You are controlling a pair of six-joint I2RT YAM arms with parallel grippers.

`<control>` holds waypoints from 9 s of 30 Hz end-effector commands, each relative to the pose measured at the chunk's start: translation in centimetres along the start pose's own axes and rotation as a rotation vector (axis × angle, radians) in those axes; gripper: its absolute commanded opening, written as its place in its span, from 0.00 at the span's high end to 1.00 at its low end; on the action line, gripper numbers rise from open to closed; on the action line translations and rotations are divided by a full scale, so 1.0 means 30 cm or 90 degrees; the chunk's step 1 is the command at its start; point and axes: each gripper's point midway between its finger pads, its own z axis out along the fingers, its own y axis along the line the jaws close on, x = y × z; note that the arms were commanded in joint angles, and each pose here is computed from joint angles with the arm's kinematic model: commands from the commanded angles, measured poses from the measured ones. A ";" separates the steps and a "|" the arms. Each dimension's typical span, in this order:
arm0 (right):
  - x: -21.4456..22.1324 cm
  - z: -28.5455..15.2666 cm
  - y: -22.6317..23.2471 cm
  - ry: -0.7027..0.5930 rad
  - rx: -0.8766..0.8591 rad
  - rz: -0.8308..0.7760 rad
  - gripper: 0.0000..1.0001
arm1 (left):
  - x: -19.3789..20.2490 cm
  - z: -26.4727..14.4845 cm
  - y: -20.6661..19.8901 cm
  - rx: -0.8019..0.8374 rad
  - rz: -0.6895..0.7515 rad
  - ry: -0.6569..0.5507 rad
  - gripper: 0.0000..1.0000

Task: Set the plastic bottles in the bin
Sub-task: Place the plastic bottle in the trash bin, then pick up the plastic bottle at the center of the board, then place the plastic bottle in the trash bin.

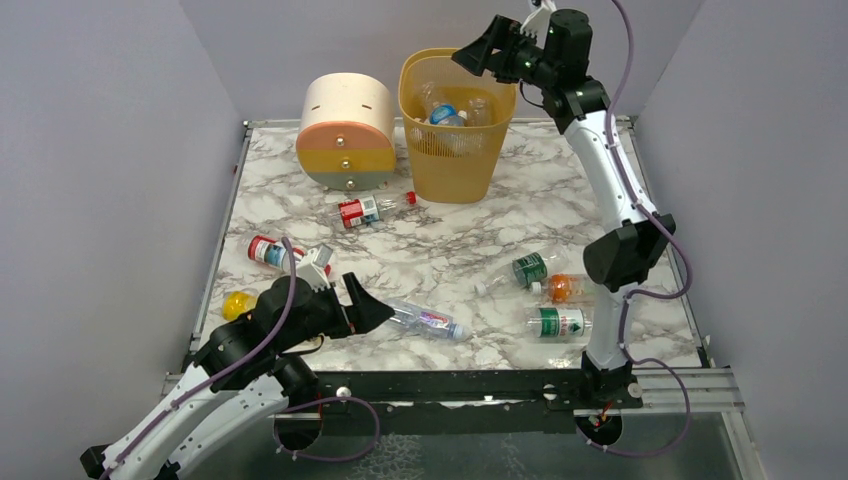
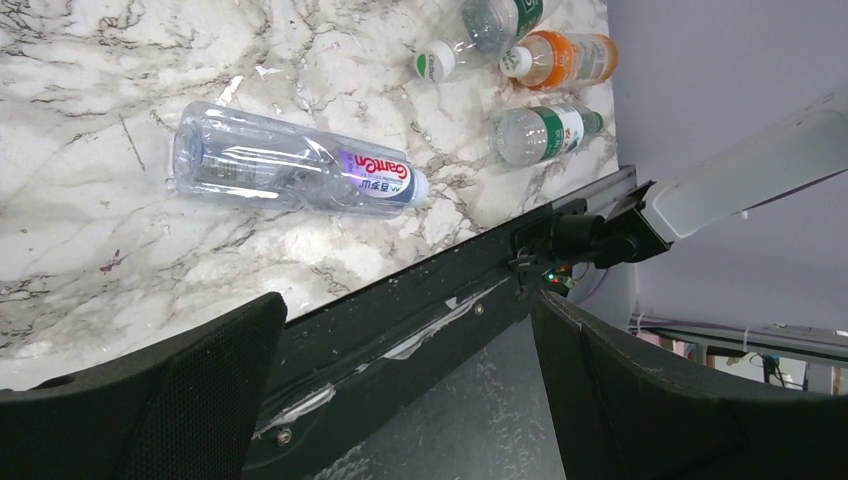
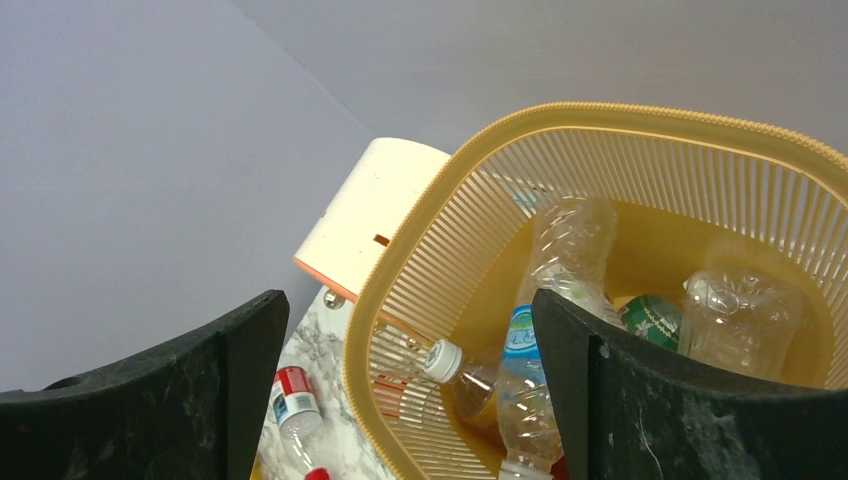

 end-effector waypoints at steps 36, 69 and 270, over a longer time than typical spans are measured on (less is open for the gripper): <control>0.770 -0.735 0.076 0.281 -0.009 0.102 0.00 | -0.009 0.004 0.015 -0.014 -0.004 -0.013 0.01; 0.861 -0.820 0.096 0.329 -0.046 0.082 0.00 | -0.404 0.163 -0.053 -0.251 0.284 -0.031 0.01; -0.147 -0.007 -0.126 -0.097 0.076 -0.097 0.10 | -0.133 -0.078 -0.024 -0.039 0.019 -0.078 0.01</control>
